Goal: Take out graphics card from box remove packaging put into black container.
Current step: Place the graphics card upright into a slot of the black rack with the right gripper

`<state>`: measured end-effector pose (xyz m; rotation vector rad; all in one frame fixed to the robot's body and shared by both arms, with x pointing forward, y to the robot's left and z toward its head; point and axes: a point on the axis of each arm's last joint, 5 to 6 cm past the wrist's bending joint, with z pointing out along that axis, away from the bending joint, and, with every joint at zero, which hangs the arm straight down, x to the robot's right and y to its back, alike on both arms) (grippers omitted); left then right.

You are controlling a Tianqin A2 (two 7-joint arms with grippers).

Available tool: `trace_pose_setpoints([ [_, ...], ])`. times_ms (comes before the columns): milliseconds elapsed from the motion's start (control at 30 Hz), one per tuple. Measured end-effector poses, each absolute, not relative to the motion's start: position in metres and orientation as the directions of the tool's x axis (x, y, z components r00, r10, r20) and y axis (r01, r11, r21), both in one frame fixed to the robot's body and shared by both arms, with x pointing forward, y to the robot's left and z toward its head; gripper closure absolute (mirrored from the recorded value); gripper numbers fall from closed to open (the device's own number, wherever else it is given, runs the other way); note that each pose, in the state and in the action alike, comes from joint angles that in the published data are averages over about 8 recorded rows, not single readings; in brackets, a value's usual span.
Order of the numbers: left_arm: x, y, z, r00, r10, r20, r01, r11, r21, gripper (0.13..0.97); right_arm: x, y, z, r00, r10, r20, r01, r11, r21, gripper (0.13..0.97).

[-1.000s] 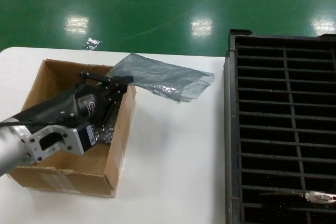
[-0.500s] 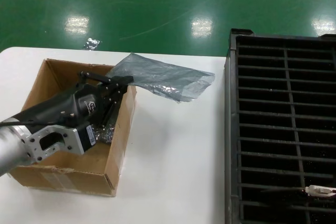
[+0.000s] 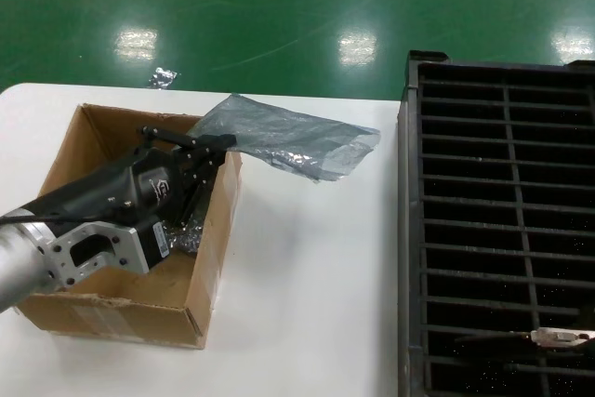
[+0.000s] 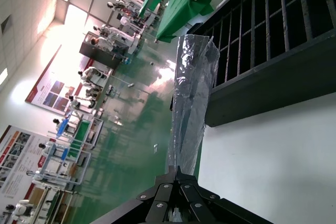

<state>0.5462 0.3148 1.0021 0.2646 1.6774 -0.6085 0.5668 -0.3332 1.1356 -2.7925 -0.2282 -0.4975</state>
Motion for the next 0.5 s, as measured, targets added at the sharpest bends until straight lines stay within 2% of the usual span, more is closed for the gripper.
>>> trace_pose_setpoints([
  [333,0.5462,0.3148,1.0021,-0.205,-0.160,-0.966,0.496,0.833,-0.243,0.958,0.5705,-0.3270,1.1383,0.921,0.118,0.371,0.222,-0.942,-0.253,0.907],
  [500,0.5462,0.3148,1.0021,-0.205,-0.160,-0.966,0.496,0.833,-0.243,0.958,0.5721,-0.3269,1.1384,0.919,0.118,0.376,0.223,-0.942,-0.249,0.860],
])
